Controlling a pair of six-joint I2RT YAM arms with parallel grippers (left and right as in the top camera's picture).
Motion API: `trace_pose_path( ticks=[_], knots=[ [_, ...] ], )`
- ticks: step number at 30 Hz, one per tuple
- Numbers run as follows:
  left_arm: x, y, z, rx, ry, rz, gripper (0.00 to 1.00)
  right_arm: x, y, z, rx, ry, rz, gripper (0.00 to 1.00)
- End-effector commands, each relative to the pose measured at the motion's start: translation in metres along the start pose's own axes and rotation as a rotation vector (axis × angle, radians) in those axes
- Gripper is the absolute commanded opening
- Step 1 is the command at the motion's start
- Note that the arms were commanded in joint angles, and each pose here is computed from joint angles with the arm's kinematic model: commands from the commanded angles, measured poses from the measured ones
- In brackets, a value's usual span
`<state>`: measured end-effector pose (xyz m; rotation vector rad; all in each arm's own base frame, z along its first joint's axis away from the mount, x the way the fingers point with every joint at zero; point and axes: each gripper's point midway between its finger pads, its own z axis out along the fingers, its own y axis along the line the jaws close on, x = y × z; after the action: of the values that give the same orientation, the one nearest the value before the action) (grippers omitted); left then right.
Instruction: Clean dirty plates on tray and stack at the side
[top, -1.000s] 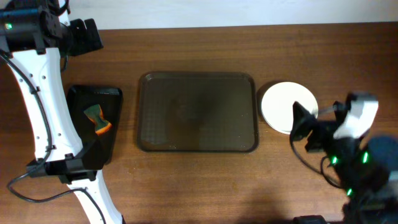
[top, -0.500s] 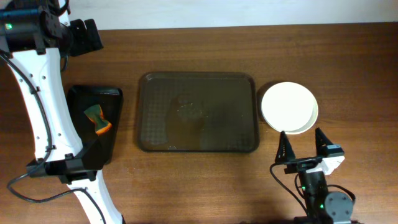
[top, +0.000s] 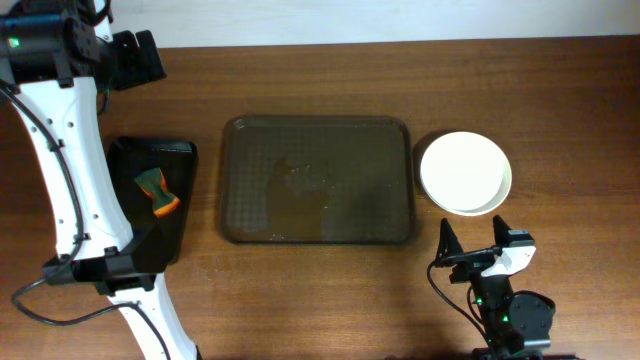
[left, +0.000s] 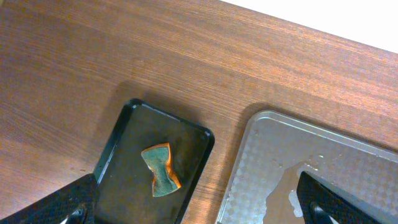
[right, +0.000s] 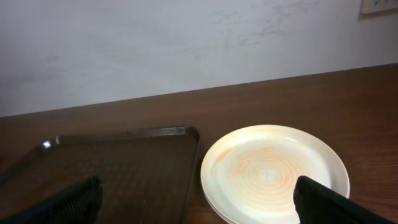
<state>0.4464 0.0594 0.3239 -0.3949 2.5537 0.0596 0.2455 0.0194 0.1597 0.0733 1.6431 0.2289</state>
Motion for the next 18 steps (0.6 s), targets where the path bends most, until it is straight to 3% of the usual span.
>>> trace_pose_path(
  ticks=[1, 8, 13, 15, 18],
  knots=[
    [0.0, 0.001, 0.004, -0.003, 0.005, -0.007, 1.0, 0.002, -0.003, 0.0, 0.015, 0.001, 0.011, 0.98],
    [0.0, 0.001, -0.009, 0.006, -0.016, -0.008, 1.0, 0.002, -0.003, 0.0, 0.015, 0.001, 0.011, 0.98],
    [-0.013, -0.006, -0.053, 0.082, -0.222, -0.013, 1.0, 0.002, -0.003, 0.0, 0.015, 0.001, 0.011, 0.98],
    [-0.002, -0.007, -0.051, 0.099, -0.286, 0.045, 1.0, 0.002, -0.003, 0.0, 0.015, 0.001, 0.011, 0.98],
    [0.047, 0.001, -0.04, 0.095, -0.417, 0.167, 1.0, 0.002, -0.003, 0.0, 0.015, 0.001, 0.011, 0.98]
  ],
)
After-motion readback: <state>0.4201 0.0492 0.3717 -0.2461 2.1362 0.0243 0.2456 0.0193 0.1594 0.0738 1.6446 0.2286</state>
